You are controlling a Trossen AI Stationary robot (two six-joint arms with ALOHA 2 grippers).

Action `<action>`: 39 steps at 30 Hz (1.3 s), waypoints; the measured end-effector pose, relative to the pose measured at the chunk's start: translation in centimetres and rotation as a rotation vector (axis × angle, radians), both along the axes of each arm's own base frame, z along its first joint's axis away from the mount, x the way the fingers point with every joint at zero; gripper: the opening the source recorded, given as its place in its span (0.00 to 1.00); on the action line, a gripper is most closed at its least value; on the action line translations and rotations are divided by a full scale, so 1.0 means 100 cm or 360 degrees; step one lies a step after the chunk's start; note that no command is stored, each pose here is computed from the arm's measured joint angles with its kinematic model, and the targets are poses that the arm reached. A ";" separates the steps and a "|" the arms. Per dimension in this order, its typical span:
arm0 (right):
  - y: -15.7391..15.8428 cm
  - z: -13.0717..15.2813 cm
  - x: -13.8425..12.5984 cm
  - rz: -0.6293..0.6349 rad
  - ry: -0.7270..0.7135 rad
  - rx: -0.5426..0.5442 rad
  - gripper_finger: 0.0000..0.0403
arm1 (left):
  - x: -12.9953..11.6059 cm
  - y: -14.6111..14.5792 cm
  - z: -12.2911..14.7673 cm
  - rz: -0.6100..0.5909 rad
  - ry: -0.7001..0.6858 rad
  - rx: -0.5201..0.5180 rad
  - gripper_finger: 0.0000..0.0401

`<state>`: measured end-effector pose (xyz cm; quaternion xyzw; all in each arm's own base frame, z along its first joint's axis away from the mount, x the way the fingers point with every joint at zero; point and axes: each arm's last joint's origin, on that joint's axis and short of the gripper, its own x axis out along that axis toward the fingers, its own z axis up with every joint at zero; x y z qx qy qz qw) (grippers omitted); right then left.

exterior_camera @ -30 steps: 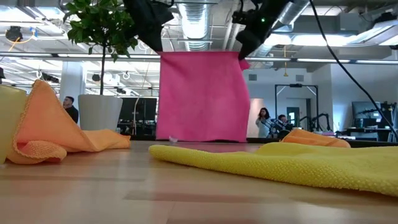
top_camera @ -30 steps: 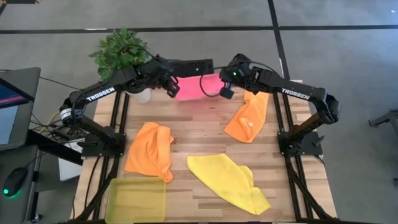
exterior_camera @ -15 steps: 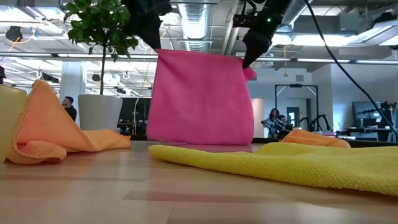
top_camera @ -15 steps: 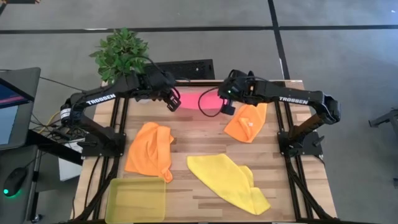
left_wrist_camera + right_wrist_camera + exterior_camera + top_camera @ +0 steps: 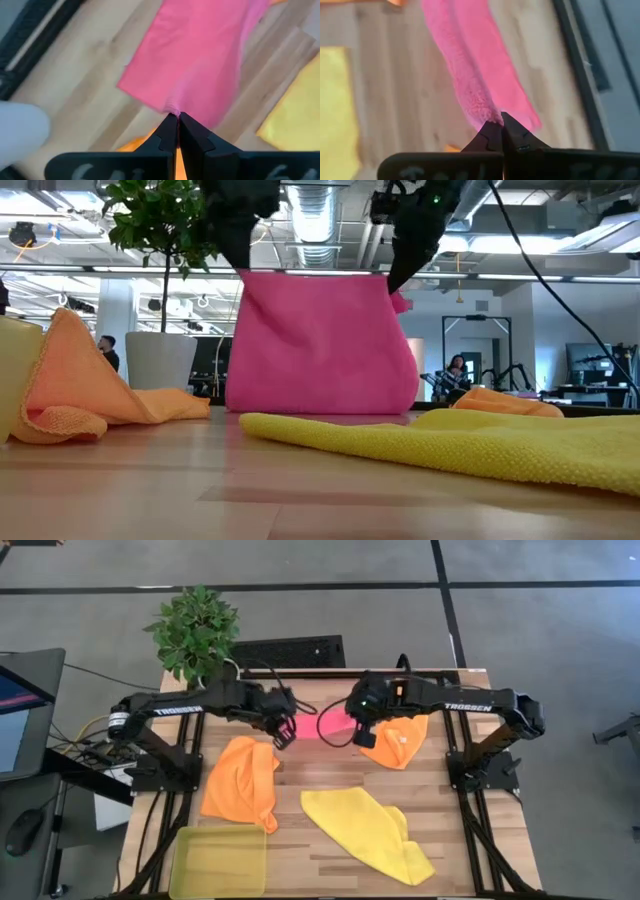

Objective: Fold microfiber towels
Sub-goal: Fold the pink microfiber towel

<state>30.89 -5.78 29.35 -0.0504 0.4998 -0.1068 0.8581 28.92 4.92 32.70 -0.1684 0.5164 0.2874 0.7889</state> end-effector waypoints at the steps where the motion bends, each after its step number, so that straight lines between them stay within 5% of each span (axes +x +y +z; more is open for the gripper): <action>1: 0.003 -0.006 0.000 0.0024 0.0038 0.0029 0.00 | 0.002 -0.003 -0.004 -0.0005 0.0034 -0.0016 0.00; 17: 0.026 -0.051 -0.008 -0.0012 0.0252 0.0127 0.00 | 0.024 -0.034 -0.038 0.0108 0.0218 -0.0178 0.00; 39: -0.021 -0.081 -0.014 -0.0207 0.0087 0.0092 0.01 | 0.039 0.017 -0.080 0.0387 0.0445 -0.0104 0.00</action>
